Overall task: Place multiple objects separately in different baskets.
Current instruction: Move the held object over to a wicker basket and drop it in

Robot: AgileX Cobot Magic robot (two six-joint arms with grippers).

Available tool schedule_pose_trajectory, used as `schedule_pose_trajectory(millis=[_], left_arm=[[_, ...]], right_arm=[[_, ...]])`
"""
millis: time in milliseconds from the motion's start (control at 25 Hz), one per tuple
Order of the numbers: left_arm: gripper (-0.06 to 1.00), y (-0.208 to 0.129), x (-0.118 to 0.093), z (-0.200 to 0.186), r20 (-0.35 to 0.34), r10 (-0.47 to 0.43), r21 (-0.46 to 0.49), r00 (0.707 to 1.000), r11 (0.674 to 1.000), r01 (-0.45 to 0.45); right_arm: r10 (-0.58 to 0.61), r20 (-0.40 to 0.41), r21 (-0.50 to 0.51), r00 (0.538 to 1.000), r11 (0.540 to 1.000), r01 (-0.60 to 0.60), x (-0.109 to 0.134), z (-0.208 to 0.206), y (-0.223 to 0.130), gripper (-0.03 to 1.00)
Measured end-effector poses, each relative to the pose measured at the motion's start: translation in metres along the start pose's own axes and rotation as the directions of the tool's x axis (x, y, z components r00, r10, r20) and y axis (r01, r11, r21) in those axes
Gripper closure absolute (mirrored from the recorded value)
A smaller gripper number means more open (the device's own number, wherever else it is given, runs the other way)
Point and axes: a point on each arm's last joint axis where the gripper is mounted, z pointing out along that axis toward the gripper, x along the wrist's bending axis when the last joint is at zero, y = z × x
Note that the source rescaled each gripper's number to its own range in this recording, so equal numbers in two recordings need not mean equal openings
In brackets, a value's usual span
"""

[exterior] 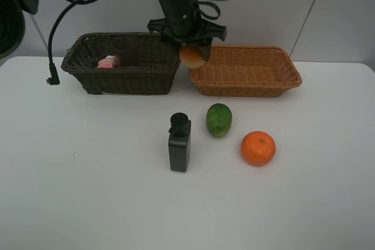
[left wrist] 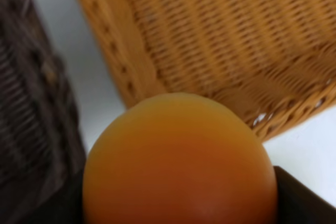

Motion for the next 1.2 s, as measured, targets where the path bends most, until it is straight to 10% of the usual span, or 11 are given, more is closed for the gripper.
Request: schedule_pose_trajectory(millis=[1200], left_arm=[[0.15,0.017,-0.011,0.055,0.031,0.125,-0.116,0.992,0.986,-0.121]], right_arm=[[0.0,0.0,0.0,1.0,1.0,0.0,0.0,0.0,0.0,0.22]])
